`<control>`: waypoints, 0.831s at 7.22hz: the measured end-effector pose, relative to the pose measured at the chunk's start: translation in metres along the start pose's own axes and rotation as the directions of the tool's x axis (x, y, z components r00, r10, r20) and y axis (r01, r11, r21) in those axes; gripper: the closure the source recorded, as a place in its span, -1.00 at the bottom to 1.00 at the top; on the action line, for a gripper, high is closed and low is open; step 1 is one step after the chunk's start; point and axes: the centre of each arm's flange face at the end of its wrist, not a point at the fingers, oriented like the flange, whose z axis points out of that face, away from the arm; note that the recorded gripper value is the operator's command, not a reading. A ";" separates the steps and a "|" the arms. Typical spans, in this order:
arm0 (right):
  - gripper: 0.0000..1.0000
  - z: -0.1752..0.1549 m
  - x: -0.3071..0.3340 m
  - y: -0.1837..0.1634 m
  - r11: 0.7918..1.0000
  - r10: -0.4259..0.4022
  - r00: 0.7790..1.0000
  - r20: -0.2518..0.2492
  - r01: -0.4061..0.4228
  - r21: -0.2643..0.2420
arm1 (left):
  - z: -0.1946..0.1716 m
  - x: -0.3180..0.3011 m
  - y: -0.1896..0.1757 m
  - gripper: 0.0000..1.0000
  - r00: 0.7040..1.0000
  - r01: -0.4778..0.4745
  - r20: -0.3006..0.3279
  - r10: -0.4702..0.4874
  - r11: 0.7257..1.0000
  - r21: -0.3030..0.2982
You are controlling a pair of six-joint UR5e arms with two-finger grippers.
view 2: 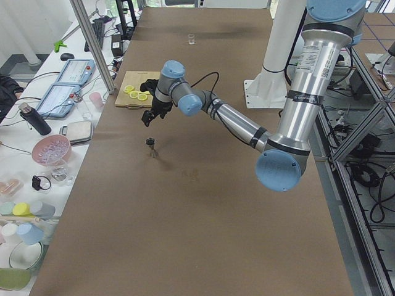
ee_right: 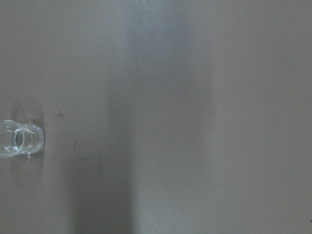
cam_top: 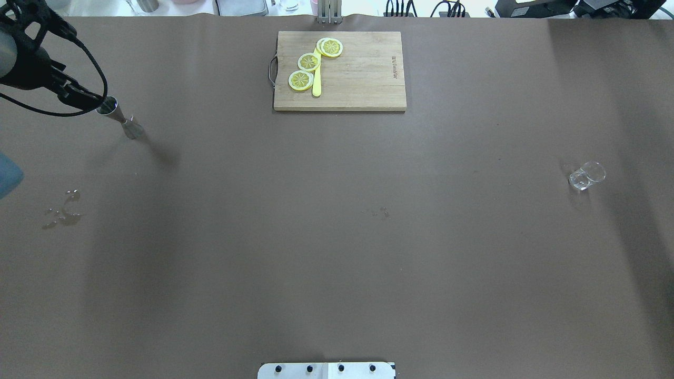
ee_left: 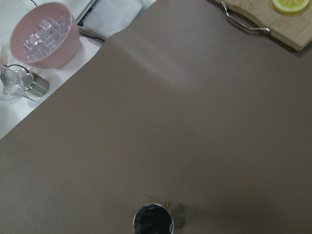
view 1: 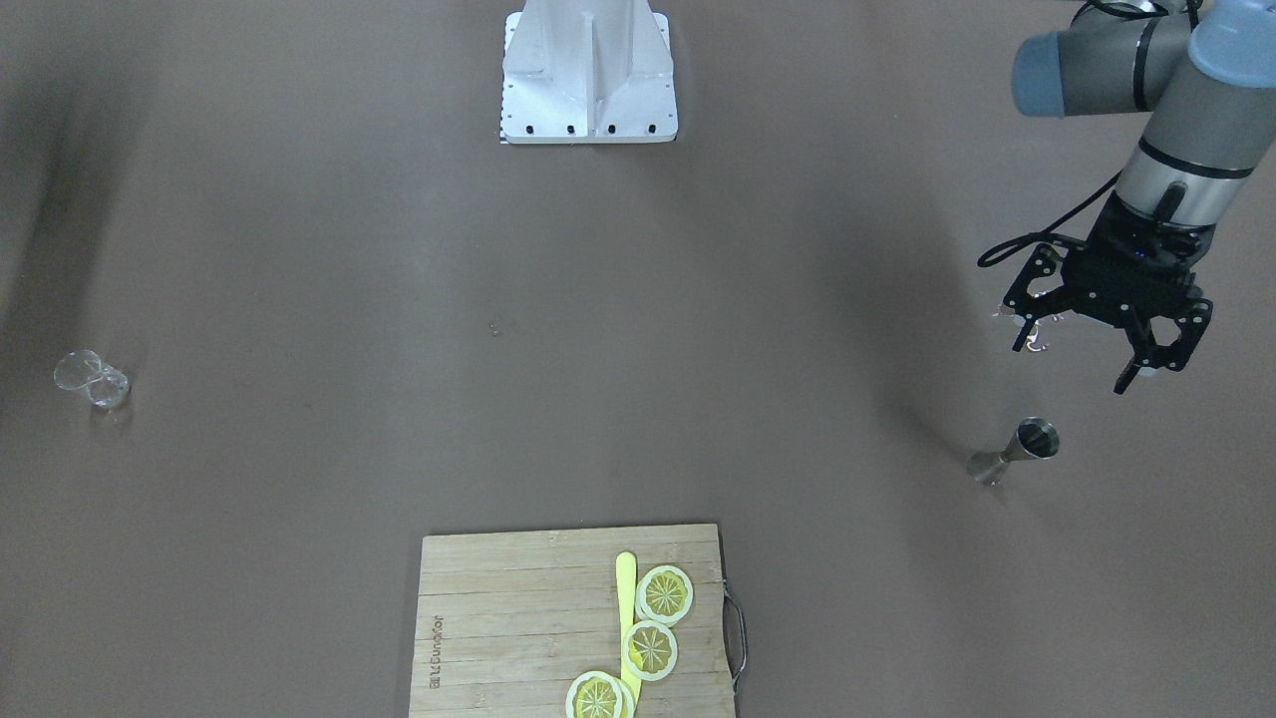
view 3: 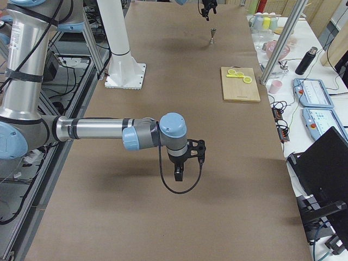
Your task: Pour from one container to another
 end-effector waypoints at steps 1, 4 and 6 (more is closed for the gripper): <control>-1.00 0.000 0.000 0.000 1.000 0.000 1.000 0.000 0.000 0.000 | -0.005 -0.015 0.000 -0.97 0.999 0.044 -0.001 -0.044 0.998 -0.039; -1.00 0.000 0.000 0.000 1.000 0.000 1.000 0.000 0.000 -0.001 | -0.018 -0.059 -0.007 -0.97 0.980 0.199 0.037 -0.195 0.966 -0.164; -1.00 0.001 0.000 0.000 1.000 0.000 1.000 0.000 0.000 -0.002 | -0.014 -0.085 0.020 -0.97 0.954 0.291 -0.006 -0.300 0.929 -0.229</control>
